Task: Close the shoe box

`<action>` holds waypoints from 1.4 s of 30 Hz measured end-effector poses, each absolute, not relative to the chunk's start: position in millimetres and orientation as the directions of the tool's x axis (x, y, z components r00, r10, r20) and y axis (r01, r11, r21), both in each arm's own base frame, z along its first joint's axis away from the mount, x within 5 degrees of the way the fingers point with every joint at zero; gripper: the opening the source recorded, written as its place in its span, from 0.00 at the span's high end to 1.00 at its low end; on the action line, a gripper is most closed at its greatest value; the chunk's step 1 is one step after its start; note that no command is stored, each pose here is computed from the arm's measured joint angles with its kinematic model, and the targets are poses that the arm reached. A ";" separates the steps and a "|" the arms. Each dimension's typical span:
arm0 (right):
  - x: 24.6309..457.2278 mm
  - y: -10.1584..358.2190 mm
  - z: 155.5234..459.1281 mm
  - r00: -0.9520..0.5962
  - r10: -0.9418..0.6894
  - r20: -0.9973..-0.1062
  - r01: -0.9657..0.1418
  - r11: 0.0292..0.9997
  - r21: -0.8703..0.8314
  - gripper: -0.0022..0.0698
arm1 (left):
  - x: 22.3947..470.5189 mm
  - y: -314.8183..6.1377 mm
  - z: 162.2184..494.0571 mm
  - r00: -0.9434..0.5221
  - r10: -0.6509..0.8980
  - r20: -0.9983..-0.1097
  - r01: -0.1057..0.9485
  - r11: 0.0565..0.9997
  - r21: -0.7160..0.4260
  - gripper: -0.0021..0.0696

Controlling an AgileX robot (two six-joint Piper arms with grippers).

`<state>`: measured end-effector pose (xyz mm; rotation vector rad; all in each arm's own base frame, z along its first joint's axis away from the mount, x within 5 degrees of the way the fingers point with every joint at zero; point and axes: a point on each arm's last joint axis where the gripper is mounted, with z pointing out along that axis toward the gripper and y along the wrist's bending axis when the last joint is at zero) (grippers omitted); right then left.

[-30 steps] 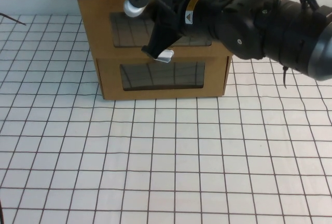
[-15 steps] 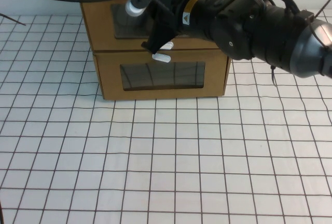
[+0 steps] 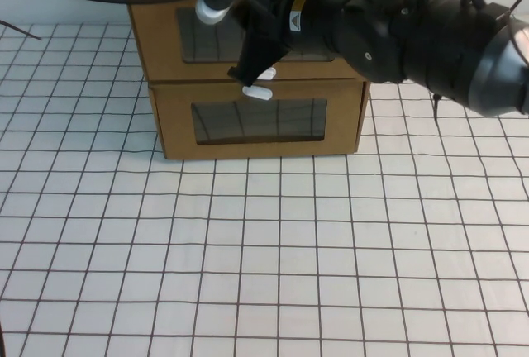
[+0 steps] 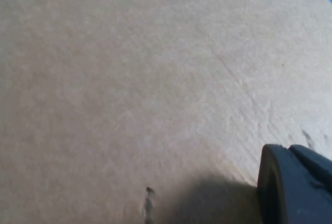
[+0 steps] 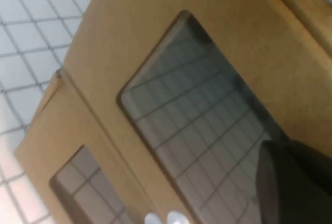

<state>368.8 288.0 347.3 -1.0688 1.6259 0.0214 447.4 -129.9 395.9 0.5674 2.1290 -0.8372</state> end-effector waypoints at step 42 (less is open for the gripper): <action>136.8 78.2 504.3 -0.266 -0.470 -0.842 -0.502 0.813 -0.295 0.99 | 223.6 -62.7 494.0 -0.462 0.316 -0.829 0.587 0.809 -0.019 0.98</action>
